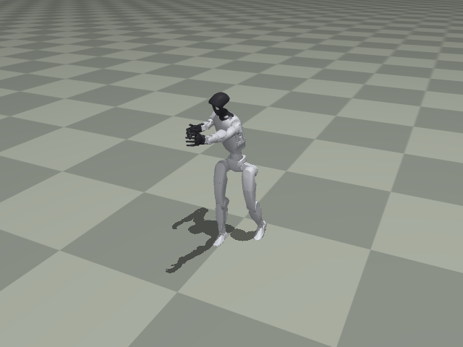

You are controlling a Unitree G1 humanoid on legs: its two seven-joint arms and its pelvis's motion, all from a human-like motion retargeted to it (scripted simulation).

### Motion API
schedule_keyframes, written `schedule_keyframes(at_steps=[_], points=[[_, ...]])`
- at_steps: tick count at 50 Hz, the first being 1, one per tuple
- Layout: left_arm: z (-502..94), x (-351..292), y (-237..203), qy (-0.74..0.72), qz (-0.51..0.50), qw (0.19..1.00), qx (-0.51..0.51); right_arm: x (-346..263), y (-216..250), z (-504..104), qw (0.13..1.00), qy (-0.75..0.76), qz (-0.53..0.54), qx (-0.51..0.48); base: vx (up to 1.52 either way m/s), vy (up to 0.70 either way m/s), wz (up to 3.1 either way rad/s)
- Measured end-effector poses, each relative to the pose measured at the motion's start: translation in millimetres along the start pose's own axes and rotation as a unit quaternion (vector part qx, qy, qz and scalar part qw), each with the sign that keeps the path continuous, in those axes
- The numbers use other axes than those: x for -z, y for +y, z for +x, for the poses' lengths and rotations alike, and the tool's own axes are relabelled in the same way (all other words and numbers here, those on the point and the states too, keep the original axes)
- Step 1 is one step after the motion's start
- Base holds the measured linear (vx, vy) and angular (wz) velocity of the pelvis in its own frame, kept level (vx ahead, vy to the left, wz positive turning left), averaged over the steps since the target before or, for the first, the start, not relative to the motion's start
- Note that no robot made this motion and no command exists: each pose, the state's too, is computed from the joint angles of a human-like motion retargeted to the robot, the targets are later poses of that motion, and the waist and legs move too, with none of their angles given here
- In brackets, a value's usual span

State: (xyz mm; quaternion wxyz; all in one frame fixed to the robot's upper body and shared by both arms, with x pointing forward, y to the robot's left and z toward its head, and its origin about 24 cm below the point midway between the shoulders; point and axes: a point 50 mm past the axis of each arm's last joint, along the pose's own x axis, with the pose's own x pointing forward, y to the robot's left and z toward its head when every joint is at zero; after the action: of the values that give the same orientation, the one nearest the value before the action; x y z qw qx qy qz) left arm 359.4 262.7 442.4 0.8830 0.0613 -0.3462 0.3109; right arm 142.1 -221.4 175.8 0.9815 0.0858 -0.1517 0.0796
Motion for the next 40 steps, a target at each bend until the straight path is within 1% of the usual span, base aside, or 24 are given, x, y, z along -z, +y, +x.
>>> schedule_keyframes(at_steps=[5,10,14,17,20,22,25,30,32,35,37,40], points=[[1,-4,-2,-0.005,0.021,1.000,0.014,1,-1,7,1.000,-0.009,0.010,0.013,0.70,0.04,-0.60],[-1,-20,-18,-0.033,0.049,0.997,0.040,-2,23,31,0.996,-0.046,0.042,-0.057,0.70,0.11,-0.81],[-12,-10,-40,-0.027,0.060,0.995,0.072,-6,41,45,0.989,-0.064,0.055,-0.118,0.78,0.11,-0.13],[-24,5,-56,-0.011,0.050,0.994,0.092,-7,43,48,0.988,-0.070,0.047,-0.133,0.83,0.16,0.13],[-30,15,-62,0.004,0.038,0.995,0.095,-5,37,45,0.989,-0.062,0.026,-0.129,0.85,0.23,-0.08],[-28,13,-61,0.008,0.036,0.996,0.083,-2,30,43,0.992,-0.048,0.010,-0.113,0.80,0.23,-0.07],[-22,-5,-59,-0.002,0.030,0.998,0.058,2,14,39,0.998,-0.033,-0.002,-0.058,0.76,0.18,0.23],[-24,6,-57,0.004,0.056,0.997,0.060,16,-5,25,0.999,-0.018,0.026,0.027,0.76,0.13,0.20],[-26,27,-49,0.024,0.068,0.996,0.060,20,-5,24,0.999,-0.015,0.026,0.026,0.79,0.10,0.08],[-30,59,-27,0.060,0.065,0.995,0.041,21,1,25,1.000,-0.007,0.021,-0.001,0.85,0.06,0.18],[-31,69,-19,0.073,0.054,0.996,0.027,20,6,26,1.000,0.000,0.018,-0.022,0.89,0.00,0.28],[-32,69,-19,0.073,0.043,0.996,0.027,19,14,28,0.998,0.012,0.024,-0.052,0.86,-0.04,0.18]])
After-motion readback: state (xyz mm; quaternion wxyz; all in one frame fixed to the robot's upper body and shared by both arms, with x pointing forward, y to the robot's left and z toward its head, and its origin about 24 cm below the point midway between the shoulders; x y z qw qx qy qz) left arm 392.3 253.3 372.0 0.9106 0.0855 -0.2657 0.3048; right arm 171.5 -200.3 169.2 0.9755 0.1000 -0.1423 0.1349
